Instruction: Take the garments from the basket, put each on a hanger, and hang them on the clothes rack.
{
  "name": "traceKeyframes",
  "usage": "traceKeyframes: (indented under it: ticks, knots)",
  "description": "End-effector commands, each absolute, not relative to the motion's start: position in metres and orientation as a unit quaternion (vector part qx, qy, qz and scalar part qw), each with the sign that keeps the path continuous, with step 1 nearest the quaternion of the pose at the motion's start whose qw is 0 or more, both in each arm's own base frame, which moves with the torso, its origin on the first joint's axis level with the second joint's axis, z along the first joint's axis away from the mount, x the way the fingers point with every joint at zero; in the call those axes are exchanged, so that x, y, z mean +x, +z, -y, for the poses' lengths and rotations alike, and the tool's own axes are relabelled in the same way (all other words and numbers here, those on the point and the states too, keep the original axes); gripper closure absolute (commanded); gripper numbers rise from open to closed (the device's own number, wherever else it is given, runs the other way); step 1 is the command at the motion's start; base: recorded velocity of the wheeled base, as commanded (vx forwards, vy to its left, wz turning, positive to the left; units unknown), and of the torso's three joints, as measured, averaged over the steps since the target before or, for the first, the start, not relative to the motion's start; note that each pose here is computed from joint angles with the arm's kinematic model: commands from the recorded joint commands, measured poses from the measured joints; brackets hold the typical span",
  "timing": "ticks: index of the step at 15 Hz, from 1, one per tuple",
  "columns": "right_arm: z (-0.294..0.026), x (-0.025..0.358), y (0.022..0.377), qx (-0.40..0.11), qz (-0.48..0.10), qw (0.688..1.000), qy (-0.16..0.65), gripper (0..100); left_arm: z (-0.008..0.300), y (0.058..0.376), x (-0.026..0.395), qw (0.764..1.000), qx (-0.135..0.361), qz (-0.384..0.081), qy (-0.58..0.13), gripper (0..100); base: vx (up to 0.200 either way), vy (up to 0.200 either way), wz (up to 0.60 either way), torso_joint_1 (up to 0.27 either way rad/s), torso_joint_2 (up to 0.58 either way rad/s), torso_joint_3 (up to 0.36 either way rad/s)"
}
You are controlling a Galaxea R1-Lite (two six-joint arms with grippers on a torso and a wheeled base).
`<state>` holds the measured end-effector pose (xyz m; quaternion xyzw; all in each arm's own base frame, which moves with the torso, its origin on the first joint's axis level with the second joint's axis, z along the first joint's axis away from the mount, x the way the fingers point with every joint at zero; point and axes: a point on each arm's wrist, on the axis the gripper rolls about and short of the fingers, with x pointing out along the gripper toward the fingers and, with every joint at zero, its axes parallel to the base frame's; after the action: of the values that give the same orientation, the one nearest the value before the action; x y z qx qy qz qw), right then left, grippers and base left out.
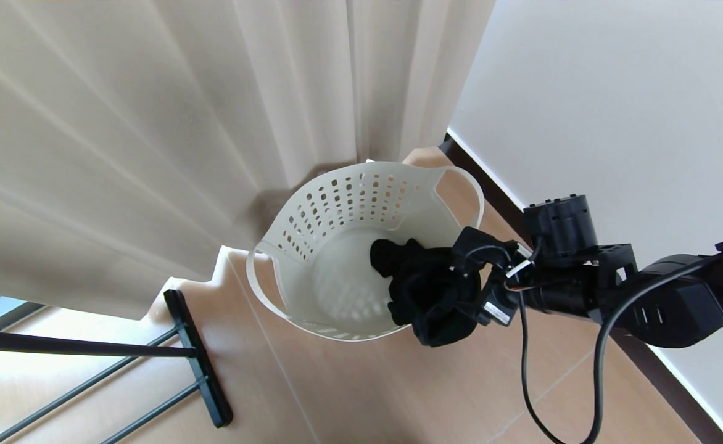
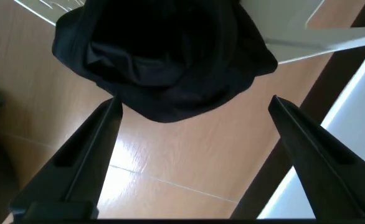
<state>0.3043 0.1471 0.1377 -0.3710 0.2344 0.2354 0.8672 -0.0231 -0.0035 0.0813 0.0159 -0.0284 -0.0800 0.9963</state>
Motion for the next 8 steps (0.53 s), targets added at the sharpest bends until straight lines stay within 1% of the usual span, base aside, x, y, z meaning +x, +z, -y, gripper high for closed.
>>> traceKeyframes:
  ticks: [1,4,7,8]
  knots:
    - [-0.154,0.320,0.126,-0.364,-0.229,0.874,0.227,0,0.004,0.081,-0.023,0.996,0.016,0.029,-0.080,0,0.000,0.000,0.00,0.000,0.00,0.000]
    - [-0.158,0.330,0.120,-0.364,-0.211,0.885,0.202,0,0.004,0.081,-0.023,0.996,0.016,0.029,-0.080,0,0.000,0.000,0.00,0.000,0.00,0.000]
    - [-0.164,0.343,0.106,-0.364,-0.198,0.892,0.182,0,0.004,0.081,-0.023,0.996,0.016,0.029,-0.080,0,0.000,0.000,0.00,0.000,0.00,0.000]
    - [-0.165,0.345,0.108,-0.363,-0.192,0.894,0.180,0,0.004,0.081,-0.023,0.996,0.016,0.029,-0.080,0,0.000,0.000,0.00,0.000,0.00,0.000]
